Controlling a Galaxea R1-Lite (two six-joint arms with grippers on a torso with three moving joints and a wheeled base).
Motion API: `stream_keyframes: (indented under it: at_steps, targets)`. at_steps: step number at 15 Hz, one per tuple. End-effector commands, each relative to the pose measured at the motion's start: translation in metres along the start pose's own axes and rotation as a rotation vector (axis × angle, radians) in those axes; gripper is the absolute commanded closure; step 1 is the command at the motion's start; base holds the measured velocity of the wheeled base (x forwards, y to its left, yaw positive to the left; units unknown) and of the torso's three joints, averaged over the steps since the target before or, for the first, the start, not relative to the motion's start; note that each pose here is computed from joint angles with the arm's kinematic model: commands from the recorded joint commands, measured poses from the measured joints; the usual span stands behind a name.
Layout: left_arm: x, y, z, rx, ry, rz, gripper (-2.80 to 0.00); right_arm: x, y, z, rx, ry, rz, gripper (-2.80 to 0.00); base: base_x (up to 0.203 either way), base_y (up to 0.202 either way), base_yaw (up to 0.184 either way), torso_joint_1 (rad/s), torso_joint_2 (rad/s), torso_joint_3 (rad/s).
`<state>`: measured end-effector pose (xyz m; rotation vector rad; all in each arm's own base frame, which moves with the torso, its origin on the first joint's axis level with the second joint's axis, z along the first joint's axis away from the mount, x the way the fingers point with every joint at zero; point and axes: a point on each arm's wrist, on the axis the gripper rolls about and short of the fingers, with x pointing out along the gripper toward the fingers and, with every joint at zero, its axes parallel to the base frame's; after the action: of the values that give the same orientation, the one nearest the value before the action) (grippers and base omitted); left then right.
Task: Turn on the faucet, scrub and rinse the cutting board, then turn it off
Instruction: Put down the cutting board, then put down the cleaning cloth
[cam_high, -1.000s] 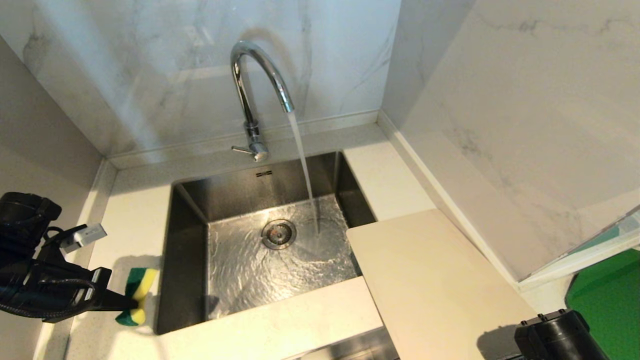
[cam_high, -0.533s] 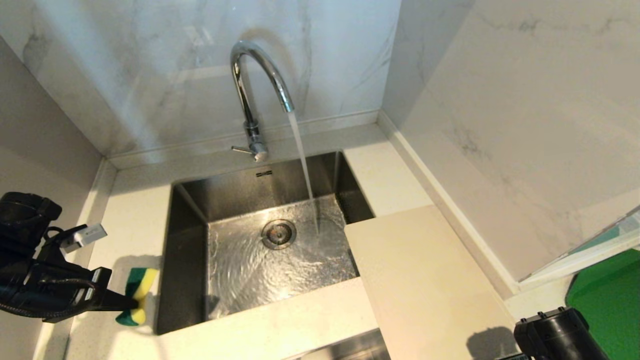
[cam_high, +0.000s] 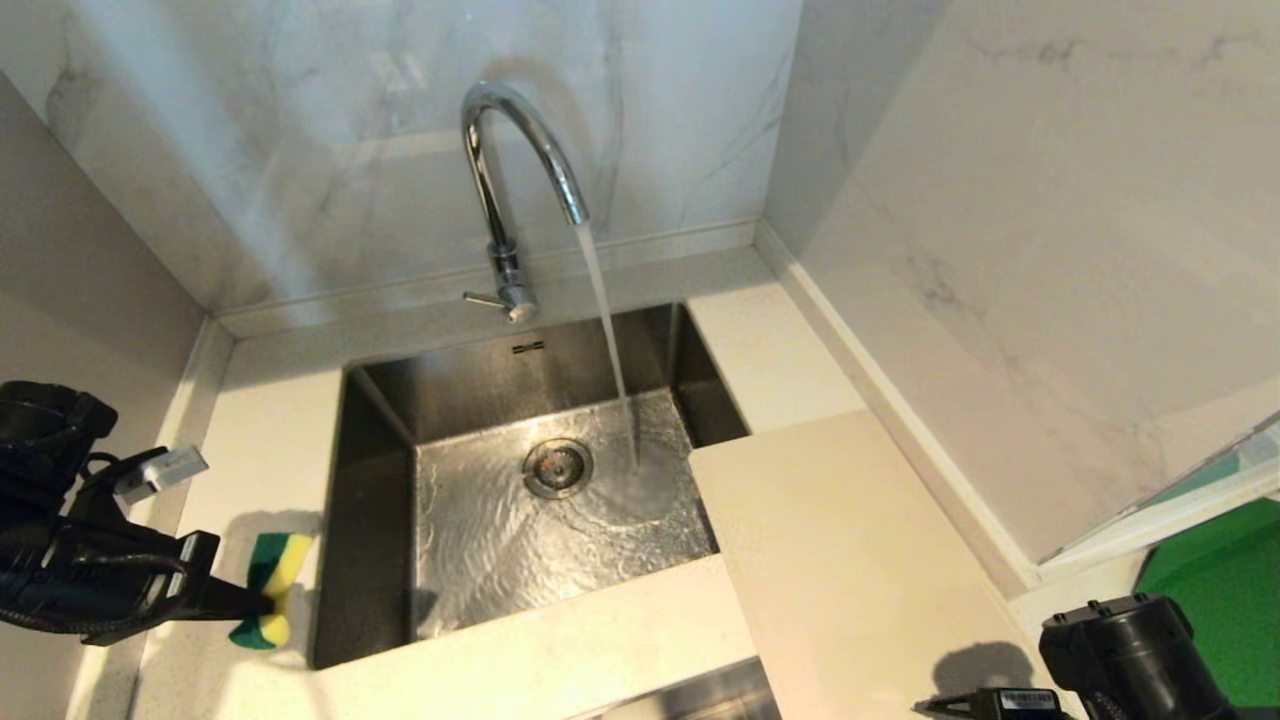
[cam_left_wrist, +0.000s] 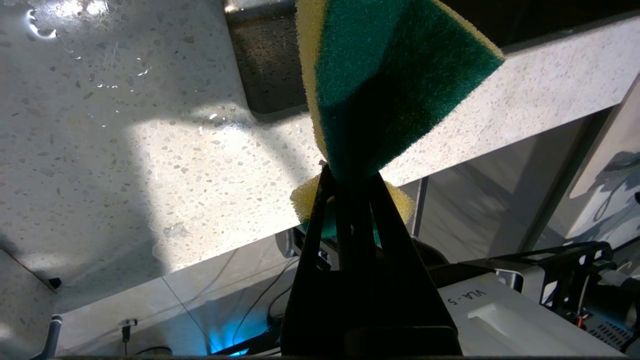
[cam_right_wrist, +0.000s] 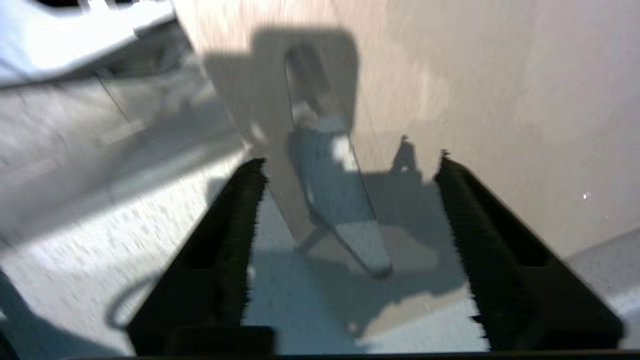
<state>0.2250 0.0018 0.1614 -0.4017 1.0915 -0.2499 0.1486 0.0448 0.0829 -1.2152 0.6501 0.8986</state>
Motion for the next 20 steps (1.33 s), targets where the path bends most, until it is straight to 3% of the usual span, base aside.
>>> stream_keyframes:
  at_steps: [1,3,12,17,20]
  targets:
    - [-0.007,-0.003,-0.003,0.002,-0.019,-0.004,0.00,-0.006,-0.001,0.001,0.007,-0.033,-0.030,0.00,0.000,0.000,0.000,0.000,0.00,0.000]
    - [-0.010,0.000,-0.004,-0.016,-0.030,0.008,0.00,-0.010,-0.004,0.003,0.006,-0.049,-0.071,0.00,0.000,0.000,0.000,0.000,0.00,0.000]
    - [-0.012,0.010,-0.019,-0.034,-0.053,0.271,0.00,-0.013,-0.018,0.001,0.083,-0.230,-0.212,0.00,0.000,0.000,0.000,0.000,0.00,0.000]
    - [0.012,0.024,-0.013,-0.042,-0.038,0.380,0.00,-0.007,-0.007,-0.010,0.104,-0.270,-0.248,0.00,0.000,0.000,0.000,0.000,0.00,0.000]
    - [0.027,0.032,-0.012,-0.046,-0.015,0.400,0.00,-0.016,-0.006,-0.010,0.123,-0.301,-0.284,0.00,0.000,0.000,0.000,0.000,0.00,0.000]
